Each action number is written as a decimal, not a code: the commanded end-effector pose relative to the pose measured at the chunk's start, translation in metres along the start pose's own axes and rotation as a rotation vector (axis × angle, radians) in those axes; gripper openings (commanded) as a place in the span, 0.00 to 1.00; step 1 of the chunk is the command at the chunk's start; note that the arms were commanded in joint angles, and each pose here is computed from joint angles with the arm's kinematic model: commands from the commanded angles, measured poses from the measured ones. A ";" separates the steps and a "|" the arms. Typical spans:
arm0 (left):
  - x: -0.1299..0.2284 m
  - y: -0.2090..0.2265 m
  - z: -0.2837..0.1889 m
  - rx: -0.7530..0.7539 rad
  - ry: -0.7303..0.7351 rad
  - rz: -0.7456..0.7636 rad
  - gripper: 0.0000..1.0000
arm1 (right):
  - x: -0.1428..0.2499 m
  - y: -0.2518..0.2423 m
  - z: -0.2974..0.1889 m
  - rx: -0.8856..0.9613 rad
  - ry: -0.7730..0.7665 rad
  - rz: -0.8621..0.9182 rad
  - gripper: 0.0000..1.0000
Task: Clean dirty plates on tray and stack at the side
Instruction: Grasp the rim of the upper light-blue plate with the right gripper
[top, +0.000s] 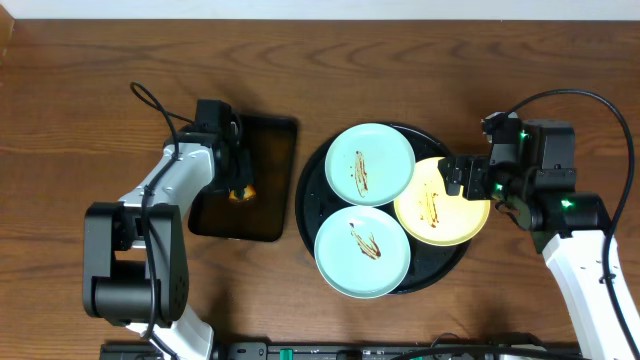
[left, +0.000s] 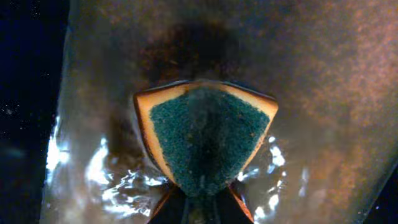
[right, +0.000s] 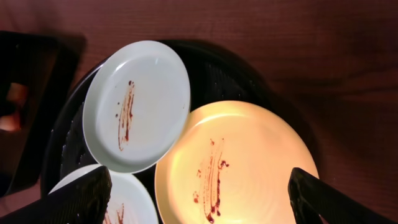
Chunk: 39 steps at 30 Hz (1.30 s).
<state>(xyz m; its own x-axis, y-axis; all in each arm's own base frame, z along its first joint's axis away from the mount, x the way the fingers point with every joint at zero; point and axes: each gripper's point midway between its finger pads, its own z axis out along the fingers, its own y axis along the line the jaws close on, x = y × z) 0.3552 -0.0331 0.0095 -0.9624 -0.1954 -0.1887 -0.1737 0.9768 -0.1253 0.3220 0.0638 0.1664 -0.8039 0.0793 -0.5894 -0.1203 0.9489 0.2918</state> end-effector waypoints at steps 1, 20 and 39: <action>-0.006 -0.001 -0.008 -0.005 -0.025 -0.007 0.07 | -0.005 0.003 -0.002 -0.001 -0.010 -0.018 0.89; -0.037 -0.029 -0.106 0.133 -0.289 0.039 0.07 | -0.041 0.034 0.008 -0.058 -0.054 -0.253 0.77; -0.030 -0.028 -0.105 0.133 -0.261 0.038 0.08 | 0.039 0.015 0.133 0.042 0.438 0.046 0.44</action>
<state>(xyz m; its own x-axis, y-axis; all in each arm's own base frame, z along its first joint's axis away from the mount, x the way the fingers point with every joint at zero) 0.3623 -0.0428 0.1117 -0.8867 -0.1964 -0.4185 -0.1078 0.9681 -0.2261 0.3716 0.1131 0.0608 -0.9666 -0.0424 -0.2529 -0.1110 0.9583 0.2635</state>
